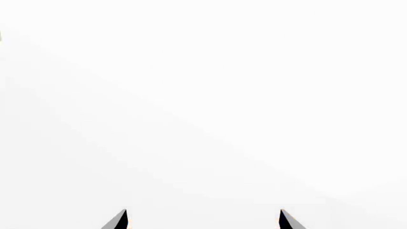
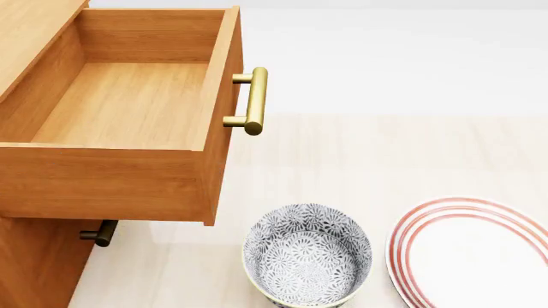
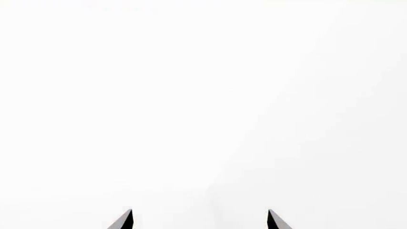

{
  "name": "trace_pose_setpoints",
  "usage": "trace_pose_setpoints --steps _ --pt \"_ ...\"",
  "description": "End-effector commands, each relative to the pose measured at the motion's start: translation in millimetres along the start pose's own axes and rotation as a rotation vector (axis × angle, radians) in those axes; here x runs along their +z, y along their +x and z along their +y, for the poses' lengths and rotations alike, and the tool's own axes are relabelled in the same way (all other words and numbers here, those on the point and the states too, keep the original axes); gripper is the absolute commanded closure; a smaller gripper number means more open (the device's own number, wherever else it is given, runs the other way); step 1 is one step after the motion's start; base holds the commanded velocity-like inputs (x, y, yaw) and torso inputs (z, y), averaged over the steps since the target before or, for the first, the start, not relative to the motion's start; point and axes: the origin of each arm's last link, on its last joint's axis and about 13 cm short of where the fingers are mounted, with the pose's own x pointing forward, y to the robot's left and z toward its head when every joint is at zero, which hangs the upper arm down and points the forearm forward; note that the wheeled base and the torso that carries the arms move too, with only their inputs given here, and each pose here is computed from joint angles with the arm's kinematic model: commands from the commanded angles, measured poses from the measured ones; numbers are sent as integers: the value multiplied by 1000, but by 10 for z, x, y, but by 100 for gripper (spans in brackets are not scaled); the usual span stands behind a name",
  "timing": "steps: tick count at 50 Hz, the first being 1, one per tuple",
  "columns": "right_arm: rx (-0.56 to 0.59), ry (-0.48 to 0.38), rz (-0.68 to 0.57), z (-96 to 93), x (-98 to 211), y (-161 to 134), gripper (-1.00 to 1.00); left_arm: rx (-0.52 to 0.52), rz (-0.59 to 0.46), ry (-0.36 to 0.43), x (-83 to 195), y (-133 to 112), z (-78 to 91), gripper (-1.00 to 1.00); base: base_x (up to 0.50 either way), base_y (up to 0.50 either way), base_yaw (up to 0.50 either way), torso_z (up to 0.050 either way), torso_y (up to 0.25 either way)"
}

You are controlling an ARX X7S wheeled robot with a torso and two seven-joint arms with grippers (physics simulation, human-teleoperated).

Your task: Open the top drawer of the cabinet.

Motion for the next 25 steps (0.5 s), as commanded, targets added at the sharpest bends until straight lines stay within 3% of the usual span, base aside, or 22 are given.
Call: trace_pose_setpoints --steps 1,25 --pt "-20 -16 -58 -10 52 101 -100 41 -39 16 20 99 45 -100 0 0 0 0 0" --pt "-25 -9 -114 -3 130 193 -100 72 -75 13 94 190 88 -100 0 0 0 0 0"
